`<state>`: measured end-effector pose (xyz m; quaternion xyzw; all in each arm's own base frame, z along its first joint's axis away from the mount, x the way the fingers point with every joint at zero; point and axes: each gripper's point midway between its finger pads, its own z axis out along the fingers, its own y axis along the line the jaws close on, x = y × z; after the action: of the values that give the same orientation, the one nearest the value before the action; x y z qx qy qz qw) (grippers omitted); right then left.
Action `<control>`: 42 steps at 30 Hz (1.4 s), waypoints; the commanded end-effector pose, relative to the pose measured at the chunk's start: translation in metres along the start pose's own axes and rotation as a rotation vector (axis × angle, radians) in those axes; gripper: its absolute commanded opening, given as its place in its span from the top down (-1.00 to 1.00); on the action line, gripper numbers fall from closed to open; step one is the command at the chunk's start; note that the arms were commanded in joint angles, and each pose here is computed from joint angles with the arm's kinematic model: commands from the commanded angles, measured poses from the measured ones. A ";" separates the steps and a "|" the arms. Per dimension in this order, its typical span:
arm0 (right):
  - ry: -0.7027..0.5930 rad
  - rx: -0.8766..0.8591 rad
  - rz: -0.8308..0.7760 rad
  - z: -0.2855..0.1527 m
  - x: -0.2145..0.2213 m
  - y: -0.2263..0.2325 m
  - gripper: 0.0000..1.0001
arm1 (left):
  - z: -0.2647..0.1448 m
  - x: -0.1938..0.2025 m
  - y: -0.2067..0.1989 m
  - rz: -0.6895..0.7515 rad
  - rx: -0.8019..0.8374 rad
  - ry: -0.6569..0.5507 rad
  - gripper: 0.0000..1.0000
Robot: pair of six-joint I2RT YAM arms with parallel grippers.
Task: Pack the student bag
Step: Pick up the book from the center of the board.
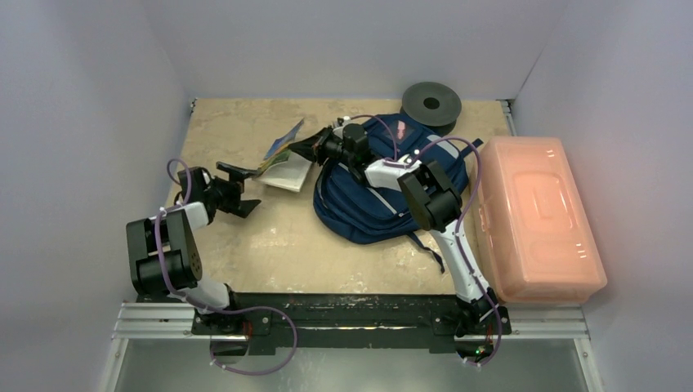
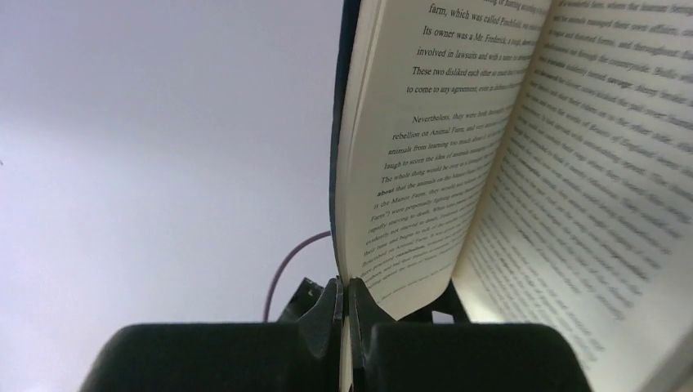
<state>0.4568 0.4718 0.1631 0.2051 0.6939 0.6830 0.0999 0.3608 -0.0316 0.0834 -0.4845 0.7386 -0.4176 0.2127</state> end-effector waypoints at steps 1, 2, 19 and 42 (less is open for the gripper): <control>0.024 -0.171 -0.012 -0.015 0.012 0.074 1.00 | -0.004 -0.011 -0.077 0.021 0.358 -0.064 -1.00; 0.021 -0.170 -0.010 -0.016 0.012 0.073 1.00 | -0.003 -0.012 -0.082 0.013 0.389 -0.077 -1.00; 0.001 -0.149 -0.003 -0.024 0.008 0.062 1.00 | -0.008 -0.016 -0.070 -0.213 0.610 -0.184 -1.00; 0.012 -0.125 -0.046 -0.036 0.014 0.057 1.00 | 0.033 -0.015 -0.082 -0.060 0.391 -0.090 -0.54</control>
<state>0.4419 0.4531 0.1718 0.2098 0.6854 0.6910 0.0935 0.4307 -0.0392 0.1308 -0.4931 0.6032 -0.5359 0.3253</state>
